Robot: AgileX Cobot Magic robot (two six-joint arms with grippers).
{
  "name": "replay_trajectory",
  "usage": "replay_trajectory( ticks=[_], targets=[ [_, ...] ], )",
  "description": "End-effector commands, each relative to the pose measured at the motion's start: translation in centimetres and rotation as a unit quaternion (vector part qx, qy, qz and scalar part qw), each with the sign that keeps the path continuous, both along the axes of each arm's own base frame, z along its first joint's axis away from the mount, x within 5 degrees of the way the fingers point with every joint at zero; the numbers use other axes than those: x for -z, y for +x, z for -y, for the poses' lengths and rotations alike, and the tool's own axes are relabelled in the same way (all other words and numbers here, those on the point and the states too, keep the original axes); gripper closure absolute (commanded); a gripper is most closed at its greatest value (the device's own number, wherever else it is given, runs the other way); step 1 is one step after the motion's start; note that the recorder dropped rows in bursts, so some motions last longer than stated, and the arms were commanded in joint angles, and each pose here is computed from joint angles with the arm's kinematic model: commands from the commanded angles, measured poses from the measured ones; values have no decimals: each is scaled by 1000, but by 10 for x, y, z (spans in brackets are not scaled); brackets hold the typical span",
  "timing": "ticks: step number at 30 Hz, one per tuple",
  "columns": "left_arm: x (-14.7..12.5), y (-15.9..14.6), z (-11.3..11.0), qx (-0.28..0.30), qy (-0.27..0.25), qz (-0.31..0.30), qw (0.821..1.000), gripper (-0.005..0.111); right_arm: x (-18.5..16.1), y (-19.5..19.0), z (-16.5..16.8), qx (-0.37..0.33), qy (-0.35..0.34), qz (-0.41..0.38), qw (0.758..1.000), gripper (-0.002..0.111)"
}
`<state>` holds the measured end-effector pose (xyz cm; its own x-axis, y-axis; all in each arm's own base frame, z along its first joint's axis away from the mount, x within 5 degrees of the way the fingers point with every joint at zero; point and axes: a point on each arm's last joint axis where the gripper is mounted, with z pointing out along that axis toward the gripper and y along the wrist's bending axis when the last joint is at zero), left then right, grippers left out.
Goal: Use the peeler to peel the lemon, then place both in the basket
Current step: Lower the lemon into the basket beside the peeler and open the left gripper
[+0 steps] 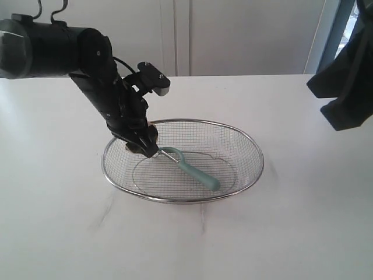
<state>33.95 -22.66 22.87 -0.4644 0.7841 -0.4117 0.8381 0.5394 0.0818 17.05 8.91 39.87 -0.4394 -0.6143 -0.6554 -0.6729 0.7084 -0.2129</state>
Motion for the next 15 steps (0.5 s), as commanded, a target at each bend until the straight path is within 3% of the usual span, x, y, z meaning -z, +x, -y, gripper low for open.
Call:
replay_trajectory(
  ticks=[1, 12, 15],
  targets=[
    [14, 6, 5, -3, 3, -2, 1000, 107, -2, -1, 1, 3, 2, 5, 1000, 108],
    [43, 12, 10, -4, 12, -20, 1000, 106, -2, -1, 1, 3, 2, 5, 1000, 108],
    [44, 12, 11, -8, 5, -26, 1000, 95, -2, -1, 1, 3, 2, 5, 1000, 108]
  ],
)
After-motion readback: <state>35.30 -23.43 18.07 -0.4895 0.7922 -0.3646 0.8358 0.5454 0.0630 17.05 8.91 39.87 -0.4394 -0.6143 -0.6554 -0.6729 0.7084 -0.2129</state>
